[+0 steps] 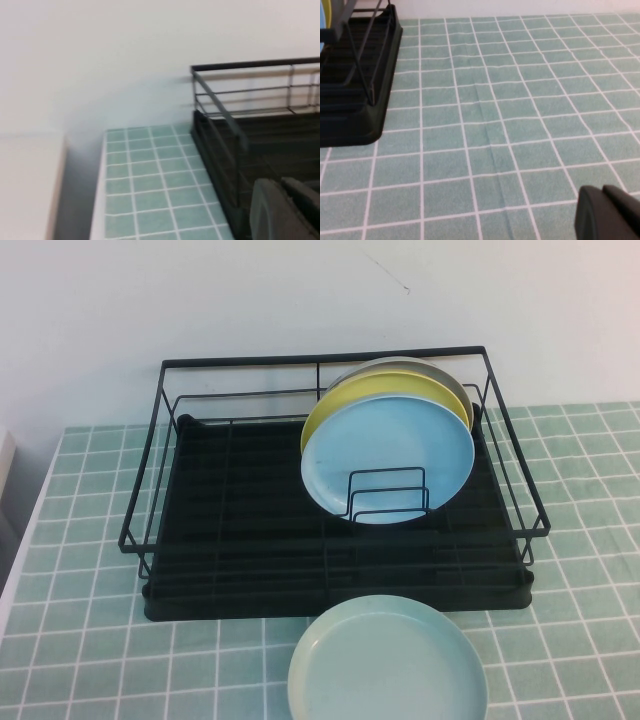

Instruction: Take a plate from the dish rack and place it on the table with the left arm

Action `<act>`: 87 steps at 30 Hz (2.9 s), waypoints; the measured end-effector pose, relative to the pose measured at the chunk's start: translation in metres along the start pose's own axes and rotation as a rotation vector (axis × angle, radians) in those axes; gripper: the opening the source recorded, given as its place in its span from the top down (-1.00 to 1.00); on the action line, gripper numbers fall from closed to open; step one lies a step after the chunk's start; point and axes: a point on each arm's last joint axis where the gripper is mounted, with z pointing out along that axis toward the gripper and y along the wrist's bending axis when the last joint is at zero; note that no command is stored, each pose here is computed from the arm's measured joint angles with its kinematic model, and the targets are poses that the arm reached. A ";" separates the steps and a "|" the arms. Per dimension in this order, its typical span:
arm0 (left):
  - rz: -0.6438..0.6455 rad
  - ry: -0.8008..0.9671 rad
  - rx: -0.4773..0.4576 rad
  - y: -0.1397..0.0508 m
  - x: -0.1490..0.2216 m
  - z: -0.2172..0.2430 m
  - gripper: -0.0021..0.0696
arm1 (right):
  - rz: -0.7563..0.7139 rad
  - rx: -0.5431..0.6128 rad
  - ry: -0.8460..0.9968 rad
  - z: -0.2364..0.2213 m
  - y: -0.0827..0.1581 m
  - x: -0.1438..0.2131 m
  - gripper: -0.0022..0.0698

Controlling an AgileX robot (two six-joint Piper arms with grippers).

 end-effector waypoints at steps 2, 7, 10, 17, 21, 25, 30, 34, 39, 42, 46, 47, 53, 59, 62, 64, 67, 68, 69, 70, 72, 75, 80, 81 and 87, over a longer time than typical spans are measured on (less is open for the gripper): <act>-0.004 -0.020 -0.035 0.002 0.000 -0.002 0.95 | 0.000 0.000 0.000 0.000 0.000 0.000 0.95; -0.009 0.095 -0.094 0.006 0.011 -0.004 0.95 | 0.000 0.000 0.000 0.000 0.000 0.000 0.95; -0.026 0.214 -0.111 0.007 0.022 -0.006 0.95 | 0.000 0.000 0.000 0.000 0.000 0.000 0.95; -0.039 0.235 -0.113 0.007 0.024 -0.006 0.95 | 0.000 0.000 0.000 0.000 0.000 0.000 0.95; -0.040 0.234 -0.112 0.007 0.024 -0.006 0.95 | 0.000 0.000 0.000 0.000 0.000 0.000 0.95; -0.044 0.236 -0.113 0.007 0.024 -0.006 0.95 | 0.000 0.000 0.000 0.000 0.000 0.000 0.95; -0.044 0.236 -0.113 0.007 0.023 -0.006 0.95 | 0.000 0.000 0.000 0.000 0.000 0.000 0.95; -0.044 0.236 -0.113 0.007 0.023 -0.006 0.95 | 0.000 0.000 0.000 0.000 0.000 0.000 0.95; -0.044 0.236 -0.113 0.007 0.023 -0.006 0.95 | 0.000 0.000 0.000 0.000 0.000 0.000 0.95; -0.044 0.236 -0.113 0.007 0.023 -0.006 0.95 | 0.000 0.000 0.000 0.000 0.000 0.000 0.95; -0.044 0.236 -0.112 0.007 0.023 -0.006 0.95 | 0.000 0.000 0.000 0.000 0.000 0.000 0.95; -0.044 0.236 -0.112 0.007 0.023 -0.006 0.95 | 0.000 0.000 0.000 0.000 0.000 0.000 0.95; -0.044 0.236 -0.112 0.007 0.023 -0.006 0.95 | 0.000 0.000 0.000 0.000 0.000 0.000 0.95; -0.044 0.237 -0.112 0.007 0.024 -0.006 0.95 | 0.000 0.000 0.000 0.000 0.000 0.000 0.95; -0.044 0.237 -0.112 0.007 0.024 -0.006 0.95 | 0.000 0.000 0.000 0.000 0.000 0.000 0.95; -0.044 0.237 -0.112 0.007 0.024 -0.006 0.95 | 0.000 0.000 0.000 0.000 0.000 0.000 0.95; -0.044 0.237 -0.112 0.007 0.024 -0.006 0.95 | 0.000 0.000 0.000 0.000 0.000 0.000 0.95; -0.044 0.237 -0.112 0.007 0.024 -0.006 0.95 | 0.000 0.000 0.000 0.000 0.000 0.000 0.95; -0.044 0.237 -0.112 0.007 0.024 -0.006 0.95 | 0.000 0.000 0.000 0.000 0.000 0.000 0.95; -0.044 0.237 -0.112 0.007 0.024 -0.006 0.95 | 0.000 0.000 0.000 0.000 0.000 0.000 0.95; -0.044 0.237 -0.112 0.007 0.024 -0.006 0.95 | 0.000 0.000 0.000 0.000 0.000 0.000 0.95; -0.044 0.237 -0.112 0.007 0.024 -0.006 0.95 | 0.000 0.000 0.000 0.000 0.000 0.000 0.95; -0.044 0.237 -0.112 0.007 0.024 -0.006 0.95 | 0.000 0.000 0.000 0.000 0.000 0.000 0.95; -0.044 0.237 -0.112 0.007 0.024 -0.006 0.95 | 0.000 0.000 0.000 0.000 0.000 0.000 0.95; -0.044 0.237 -0.112 0.007 0.024 -0.006 0.95 | 0.000 0.000 0.000 0.000 0.000 0.000 0.95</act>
